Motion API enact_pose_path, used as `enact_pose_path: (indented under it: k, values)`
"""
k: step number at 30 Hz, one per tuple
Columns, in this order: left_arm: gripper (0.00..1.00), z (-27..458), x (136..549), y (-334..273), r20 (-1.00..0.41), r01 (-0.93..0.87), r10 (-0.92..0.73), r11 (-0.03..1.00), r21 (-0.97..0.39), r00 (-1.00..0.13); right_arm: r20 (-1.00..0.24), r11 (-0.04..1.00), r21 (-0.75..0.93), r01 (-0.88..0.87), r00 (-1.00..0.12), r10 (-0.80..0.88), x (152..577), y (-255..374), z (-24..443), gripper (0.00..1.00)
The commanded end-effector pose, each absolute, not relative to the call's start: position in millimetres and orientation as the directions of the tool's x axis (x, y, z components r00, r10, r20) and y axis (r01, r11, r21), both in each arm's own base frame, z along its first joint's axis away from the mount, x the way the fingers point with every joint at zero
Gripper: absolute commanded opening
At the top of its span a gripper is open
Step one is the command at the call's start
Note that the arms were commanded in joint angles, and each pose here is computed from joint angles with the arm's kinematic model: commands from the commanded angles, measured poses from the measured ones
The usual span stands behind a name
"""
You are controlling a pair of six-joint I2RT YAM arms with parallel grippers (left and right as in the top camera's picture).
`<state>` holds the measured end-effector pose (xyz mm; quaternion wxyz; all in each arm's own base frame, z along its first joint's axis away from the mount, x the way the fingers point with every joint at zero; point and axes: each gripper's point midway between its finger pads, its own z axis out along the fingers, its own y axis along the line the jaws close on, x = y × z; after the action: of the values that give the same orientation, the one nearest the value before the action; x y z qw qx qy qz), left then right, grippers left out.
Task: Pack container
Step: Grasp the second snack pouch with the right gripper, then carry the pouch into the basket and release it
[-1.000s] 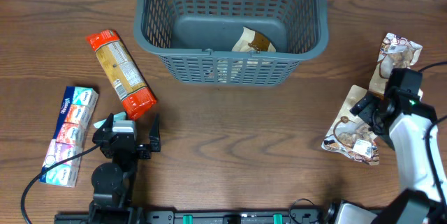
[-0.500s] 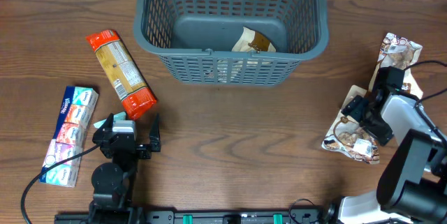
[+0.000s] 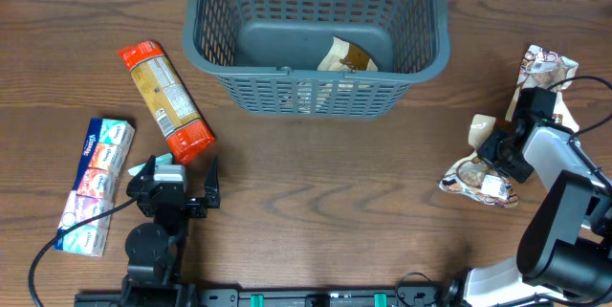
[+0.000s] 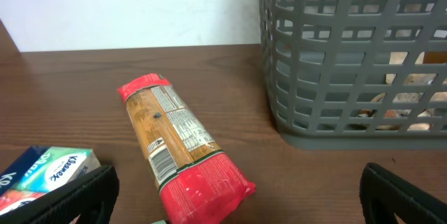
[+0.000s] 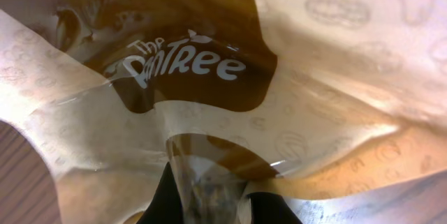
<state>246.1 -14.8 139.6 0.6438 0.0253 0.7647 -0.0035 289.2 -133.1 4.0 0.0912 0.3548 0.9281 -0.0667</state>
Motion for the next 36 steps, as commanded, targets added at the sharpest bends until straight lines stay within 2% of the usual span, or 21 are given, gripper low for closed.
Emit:
enact_pose_path:
  k: [1,4,6,11,13,16,19,22,25,27,31,36]
  values:
    - [0.99,121,245,-10,-0.974,0.021,0.05,0.999,0.047,-0.223,-0.276,0.784,0.016,0.62,-0.751,0.6,320,-135,39,0.01]
    - [0.99,121,245,-10,-0.974,0.022,0.05,0.999,0.046,-0.223,-0.395,0.832,0.064,0.55,-0.752,0.528,352,-137,104,0.01]
    - [0.98,121,245,-10,-0.974,0.022,0.05,0.999,0.046,-0.223,-0.488,0.896,0.099,0.434,-0.763,0.423,374,-129,155,0.01]
    - [0.98,121,245,-10,-0.974,0.021,0.05,0.999,0.047,-0.223,-0.715,0.977,0.094,0.19,-0.67,0.199,410,-100,281,0.02]
    - [0.99,121,245,-10,-0.974,0.022,0.05,0.999,0.046,-0.223,-0.776,0.999,0.037,0.006,-0.63,0.032,417,-71,323,0.01]
    - [0.99,121,245,-10,-0.974,0.022,0.05,0.999,0.046,-0.223,-0.813,0.948,-0.129,-0.292,-0.517,-0.27,414,-15,369,0.01]
    - [0.99,121,245,-10,-0.974,0.022,0.05,0.999,0.046,-0.223,-0.781,0.807,-0.326,-0.493,-0.341,-0.523,403,39,400,0.01]
    - [0.99,121,245,-10,-0.974,0.022,0.05,0.999,0.046,-0.223,-0.719,0.631,-0.485,-0.605,-0.134,-0.682,396,86,416,0.01]
    - [0.98,121,245,-10,-0.974,0.022,0.05,0.999,0.046,-0.223,-0.65,0.465,-0.603,-0.648,0.061,-0.758,395,132,422,0.01]
    - [0.99,121,245,-11,-0.974,0.024,0.05,0.999,0.046,-0.223,-0.627,0.404,-0.632,-0.662,0.129,-0.769,402,155,417,0.01]
    - [0.99,121,245,-12,-0.974,0.029,0.05,0.999,0.044,-0.223,-0.613,0.344,-0.621,-0.704,0.162,-0.773,425,187,388,0.01]
    - [0.98,121,245,-12,-0.974,0.029,0.05,0.999,0.044,-0.223,-0.602,0.281,-0.517,-0.809,0.11,-0.791,455,221,312,0.01]
